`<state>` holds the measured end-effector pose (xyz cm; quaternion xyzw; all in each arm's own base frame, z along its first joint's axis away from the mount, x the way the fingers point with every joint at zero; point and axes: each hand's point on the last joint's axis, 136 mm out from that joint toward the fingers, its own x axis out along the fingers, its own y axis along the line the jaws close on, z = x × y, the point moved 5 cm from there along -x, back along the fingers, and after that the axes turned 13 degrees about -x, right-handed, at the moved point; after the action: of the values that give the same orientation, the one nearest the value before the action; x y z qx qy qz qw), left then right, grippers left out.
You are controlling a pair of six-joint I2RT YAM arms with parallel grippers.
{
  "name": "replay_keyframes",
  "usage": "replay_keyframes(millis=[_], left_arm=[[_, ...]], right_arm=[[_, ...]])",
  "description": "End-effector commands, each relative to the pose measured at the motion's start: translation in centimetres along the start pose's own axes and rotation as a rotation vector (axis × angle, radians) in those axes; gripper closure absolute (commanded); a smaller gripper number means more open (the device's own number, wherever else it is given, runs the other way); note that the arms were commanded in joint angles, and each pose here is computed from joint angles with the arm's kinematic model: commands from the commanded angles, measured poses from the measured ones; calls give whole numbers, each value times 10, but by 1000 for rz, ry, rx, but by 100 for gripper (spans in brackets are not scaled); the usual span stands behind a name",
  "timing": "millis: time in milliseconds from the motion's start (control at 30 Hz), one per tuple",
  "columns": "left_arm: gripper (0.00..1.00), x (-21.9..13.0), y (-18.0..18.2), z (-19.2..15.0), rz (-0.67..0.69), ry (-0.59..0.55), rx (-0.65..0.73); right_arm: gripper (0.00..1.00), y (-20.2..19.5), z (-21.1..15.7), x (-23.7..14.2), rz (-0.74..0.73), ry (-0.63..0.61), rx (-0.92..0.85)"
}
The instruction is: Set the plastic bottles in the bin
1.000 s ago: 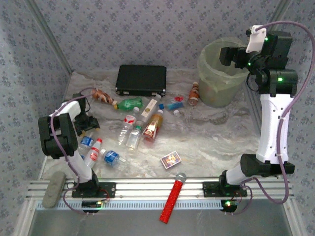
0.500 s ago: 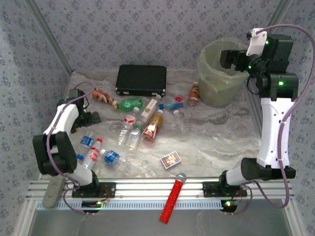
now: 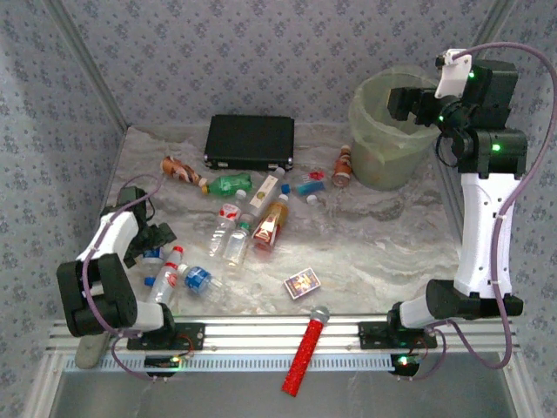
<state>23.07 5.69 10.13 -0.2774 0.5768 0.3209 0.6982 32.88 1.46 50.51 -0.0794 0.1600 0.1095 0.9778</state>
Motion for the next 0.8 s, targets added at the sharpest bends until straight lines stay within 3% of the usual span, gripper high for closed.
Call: replay_keyframes(millis=[0,400,767], left_arm=[[1,5,-9,19,-6,-54,-42],[34,20,-24,37,-15,-82,-58],[49,-12,-50,52,-165,-94,-62]], right_arm=[[1,6,6,-4,22,-33,10],[1,8,7,-13,9,-32,-6],[2,34,-22,-3,156,40,35]])
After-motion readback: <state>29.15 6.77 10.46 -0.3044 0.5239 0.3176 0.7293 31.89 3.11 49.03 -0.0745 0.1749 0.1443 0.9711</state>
